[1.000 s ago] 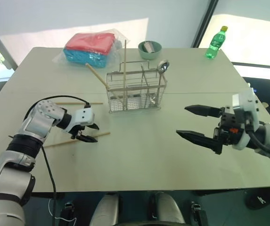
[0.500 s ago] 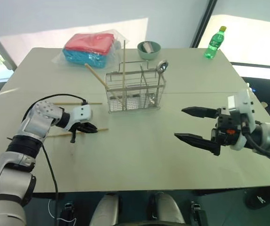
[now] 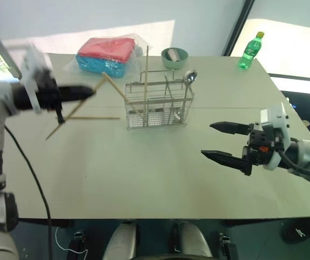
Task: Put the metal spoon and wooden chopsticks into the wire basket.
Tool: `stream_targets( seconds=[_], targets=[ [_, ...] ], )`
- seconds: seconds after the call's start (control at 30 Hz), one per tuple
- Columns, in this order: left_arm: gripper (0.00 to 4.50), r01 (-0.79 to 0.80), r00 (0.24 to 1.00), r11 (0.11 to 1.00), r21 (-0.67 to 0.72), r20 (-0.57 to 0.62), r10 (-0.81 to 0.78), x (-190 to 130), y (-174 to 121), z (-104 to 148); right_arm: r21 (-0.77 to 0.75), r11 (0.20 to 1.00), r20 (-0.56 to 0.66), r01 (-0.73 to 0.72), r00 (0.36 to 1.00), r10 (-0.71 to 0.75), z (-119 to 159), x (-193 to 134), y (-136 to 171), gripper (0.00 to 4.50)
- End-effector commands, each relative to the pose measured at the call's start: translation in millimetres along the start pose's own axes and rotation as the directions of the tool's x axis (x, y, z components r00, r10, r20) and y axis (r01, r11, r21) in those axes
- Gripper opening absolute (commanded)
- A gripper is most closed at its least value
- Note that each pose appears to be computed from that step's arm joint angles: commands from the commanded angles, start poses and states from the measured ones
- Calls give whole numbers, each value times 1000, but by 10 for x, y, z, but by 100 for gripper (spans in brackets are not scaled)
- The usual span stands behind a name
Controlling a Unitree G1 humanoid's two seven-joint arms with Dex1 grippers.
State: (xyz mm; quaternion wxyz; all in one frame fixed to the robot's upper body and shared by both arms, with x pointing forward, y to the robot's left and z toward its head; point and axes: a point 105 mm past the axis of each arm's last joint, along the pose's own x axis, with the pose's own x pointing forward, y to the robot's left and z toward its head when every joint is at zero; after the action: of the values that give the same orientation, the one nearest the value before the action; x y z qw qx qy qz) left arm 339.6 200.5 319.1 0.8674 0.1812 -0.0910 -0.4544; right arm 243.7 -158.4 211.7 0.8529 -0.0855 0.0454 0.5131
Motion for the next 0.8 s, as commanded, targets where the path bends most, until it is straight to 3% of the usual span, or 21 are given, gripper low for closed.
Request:
stream_targets(
  seconds=[0.03, 0.2, 0.33, 0.63, 0.8],
  targets=[
    [4, -182, 978, 983, 0, 103, 181, 82, 359, 181, -53, 999, 32, 5, 999, -4, 113, 4, -21, 450],
    [4, -375, 865, 914, -157, 294, 405, 258, 794, 451, -54, 998, 37, 18, 999, -16, 116, 3, -46, 450],
    [4, -440, 771, 856, -271, 376, 515, 386, 961, 570, -47, 998, 44, 30, 999, -28, 109, -4, -41, 450],
    [4, -346, 724, 826, -445, 433, 536, 814, 912, 606, -23, 998, 55, 61, 997, -60, 60, -7, 11, 450],
    [4, -296, 732, 836, -463, 452, 509, 1042, 787, 610, -12, 997, 60, 78, 995, -77, 38, -13, 34, 450]
  ],
)
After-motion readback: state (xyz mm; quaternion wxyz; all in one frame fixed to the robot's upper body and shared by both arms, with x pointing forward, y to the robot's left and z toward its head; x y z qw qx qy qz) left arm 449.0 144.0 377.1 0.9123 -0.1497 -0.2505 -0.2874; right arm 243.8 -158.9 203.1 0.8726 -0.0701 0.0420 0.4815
